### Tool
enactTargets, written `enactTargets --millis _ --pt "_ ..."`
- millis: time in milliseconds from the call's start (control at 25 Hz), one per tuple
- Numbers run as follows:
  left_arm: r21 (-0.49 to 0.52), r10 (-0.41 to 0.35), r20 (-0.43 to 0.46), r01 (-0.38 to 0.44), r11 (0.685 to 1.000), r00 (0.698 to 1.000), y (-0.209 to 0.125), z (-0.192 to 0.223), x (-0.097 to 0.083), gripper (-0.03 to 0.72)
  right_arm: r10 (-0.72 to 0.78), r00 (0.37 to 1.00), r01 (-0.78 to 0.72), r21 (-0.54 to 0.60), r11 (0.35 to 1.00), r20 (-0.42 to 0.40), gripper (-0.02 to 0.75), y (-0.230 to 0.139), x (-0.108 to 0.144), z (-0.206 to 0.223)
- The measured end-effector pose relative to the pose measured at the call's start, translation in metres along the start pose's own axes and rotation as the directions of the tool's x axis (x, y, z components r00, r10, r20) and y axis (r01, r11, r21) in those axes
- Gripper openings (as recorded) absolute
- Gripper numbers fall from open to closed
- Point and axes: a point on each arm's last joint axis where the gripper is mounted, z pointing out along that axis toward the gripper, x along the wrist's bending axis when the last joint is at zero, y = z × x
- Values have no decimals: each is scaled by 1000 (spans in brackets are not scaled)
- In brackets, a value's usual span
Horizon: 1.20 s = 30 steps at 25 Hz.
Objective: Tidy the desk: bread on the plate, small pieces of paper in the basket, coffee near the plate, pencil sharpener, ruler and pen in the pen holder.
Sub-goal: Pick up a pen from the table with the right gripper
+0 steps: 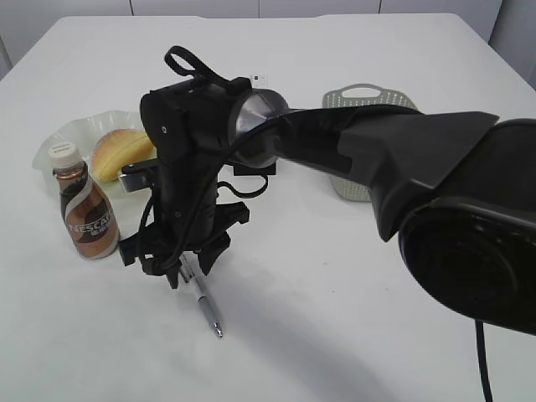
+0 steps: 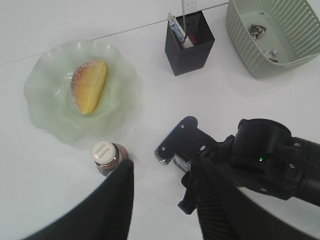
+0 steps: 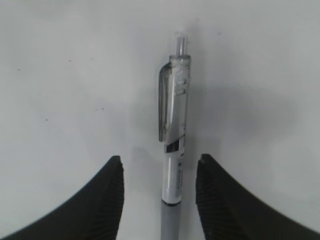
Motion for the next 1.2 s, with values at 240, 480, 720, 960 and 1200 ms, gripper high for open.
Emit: enactTargets --millis 240,480,720,960,1200 --pt "0 0 1 0 1000 1000 0 0 0 307 -2 1000 2 4 1000 9 353 0 -1 3" --pt "0 0 1 0 1000 1000 0 0 0 307 0 1000 0 26 1000 13 353 -1 -2 14" --pt "0 -1 2 1 1000 1000 0 0 0 307 4 1000 -5 43 999 15 352 -2 -3 23" --pt "0 -1 2 1 1000 1000 0 0 0 307 3 1000 -4 43 999 15 331 -2 -3 23" --pt "0 -1 2 1 1000 1000 0 0 0 307 3 1000 -3 43 999 17 320 -2 -3 23"
